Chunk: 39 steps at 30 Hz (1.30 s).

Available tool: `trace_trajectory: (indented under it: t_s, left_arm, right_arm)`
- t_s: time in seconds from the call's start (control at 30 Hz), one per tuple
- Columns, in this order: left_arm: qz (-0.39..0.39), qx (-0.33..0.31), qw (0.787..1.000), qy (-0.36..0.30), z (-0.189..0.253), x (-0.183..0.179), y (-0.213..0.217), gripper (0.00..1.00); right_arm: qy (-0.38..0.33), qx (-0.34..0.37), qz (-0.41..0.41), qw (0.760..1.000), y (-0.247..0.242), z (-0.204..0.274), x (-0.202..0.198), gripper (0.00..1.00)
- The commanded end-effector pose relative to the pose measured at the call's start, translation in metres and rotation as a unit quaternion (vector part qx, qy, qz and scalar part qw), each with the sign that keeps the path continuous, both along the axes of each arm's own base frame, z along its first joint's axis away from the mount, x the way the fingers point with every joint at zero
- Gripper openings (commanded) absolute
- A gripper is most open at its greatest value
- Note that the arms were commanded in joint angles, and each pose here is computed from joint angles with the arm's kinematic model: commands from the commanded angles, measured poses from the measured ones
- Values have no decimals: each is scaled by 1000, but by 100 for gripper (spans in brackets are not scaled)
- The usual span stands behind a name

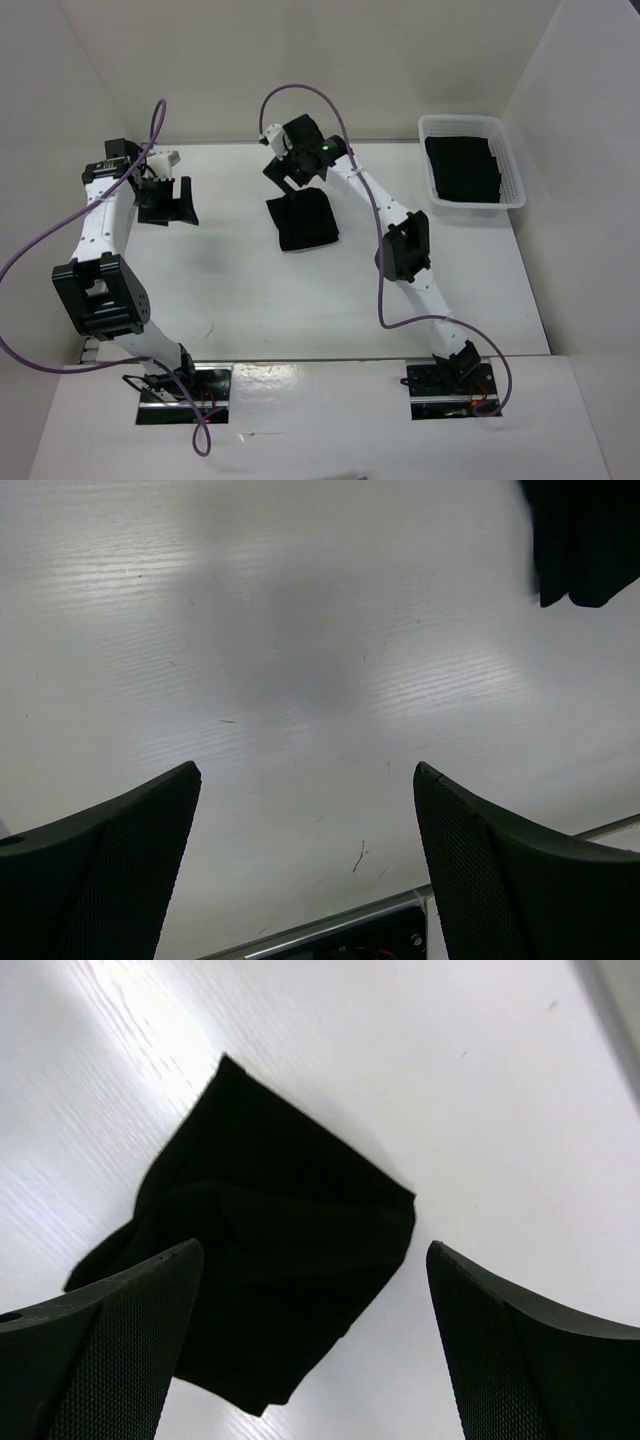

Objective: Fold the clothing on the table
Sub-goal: Fold the skirt

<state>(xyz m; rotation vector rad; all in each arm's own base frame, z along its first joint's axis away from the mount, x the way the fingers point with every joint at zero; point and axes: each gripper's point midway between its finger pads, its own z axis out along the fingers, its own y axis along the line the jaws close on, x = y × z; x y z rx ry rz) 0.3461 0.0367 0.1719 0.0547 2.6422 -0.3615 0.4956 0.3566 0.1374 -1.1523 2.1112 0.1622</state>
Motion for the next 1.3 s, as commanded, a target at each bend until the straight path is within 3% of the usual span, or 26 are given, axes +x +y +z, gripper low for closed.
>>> trace_trajectory:
  t_s: [0.0,0.23,0.33,0.37,0.43,0.53,1.27]
  left_arm:
    - [-6,11,1000,-28,18,1,4,93]
    - [-11,-8,999,-36,28,1,-3,94]
    - [-11,-7,999,-41,31,0,-4,94]
    - [-11,-7,999,-41,31,0,-4,94]
    - [-11,-8,999,-37,31,-5,-5,94]
    - [-11,-9,999,-32,28,-6,-5,94]
    - [-7,-1,1000,-30,24,-8,-3,94]
  right_arm:
    - [-18,45,1,999,-7,66,-6,96]
    - [-13,67,15,998,-16,106,-33,96]
    - [-3,47,11,999,-25,93,-40,96]
    - [22,29,10,999,-29,68,-46,96]
    - [-6,38,2,999,-32,75,-42,96]
    - [8,13,-3,1000,-41,42,-47,96]
    - [-10,-4,-28,1000,-39,-4,-8,96]
